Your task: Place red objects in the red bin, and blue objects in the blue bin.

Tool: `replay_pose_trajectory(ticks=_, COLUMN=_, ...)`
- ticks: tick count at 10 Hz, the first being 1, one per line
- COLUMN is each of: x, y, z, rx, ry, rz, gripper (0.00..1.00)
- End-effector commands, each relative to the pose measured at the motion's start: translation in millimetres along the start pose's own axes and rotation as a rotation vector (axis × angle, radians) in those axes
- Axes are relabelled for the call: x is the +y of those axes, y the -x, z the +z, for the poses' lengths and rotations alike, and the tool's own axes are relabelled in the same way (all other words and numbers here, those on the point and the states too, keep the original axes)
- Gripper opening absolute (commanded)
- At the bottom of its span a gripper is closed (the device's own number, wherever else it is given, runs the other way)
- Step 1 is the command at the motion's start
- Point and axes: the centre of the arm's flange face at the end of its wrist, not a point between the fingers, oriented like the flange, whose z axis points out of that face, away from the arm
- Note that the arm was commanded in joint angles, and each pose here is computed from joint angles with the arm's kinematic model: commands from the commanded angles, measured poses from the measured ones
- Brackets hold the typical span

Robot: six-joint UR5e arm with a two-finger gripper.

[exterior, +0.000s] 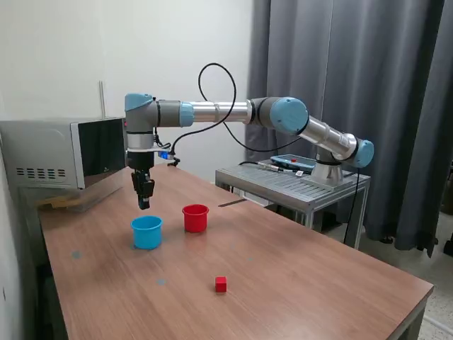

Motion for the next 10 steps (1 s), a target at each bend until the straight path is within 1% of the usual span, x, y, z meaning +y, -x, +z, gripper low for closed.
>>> replay_pose_trajectory(ticks=1, x=-0.6, y=2.3, z=11.4, rx=0.003, ry=-0.020, rz=0.005, gripper=0.00)
replay_pose_trajectory(ticks=2, x=-1.3, y=2.5, z=17.9, rx=0.005, ry=-0.030, rz=0.008, gripper=0.00)
replay_pose_trajectory(ticks=7, x=-1.4, y=3.7, z=18.5, rx=0.007, ry=-0.030, rz=0.013, gripper=0.00)
replay_pose_trajectory(ticks=8, x=-1.6, y=3.9, z=19.2, rx=0.006, ry=-0.032, rz=0.016, gripper=1.00)
replay_pose_trajectory(ticks=10, x=-1.8, y=3.9, z=20.6, rx=0.006, ry=-0.033, rz=0.018, gripper=1.00)
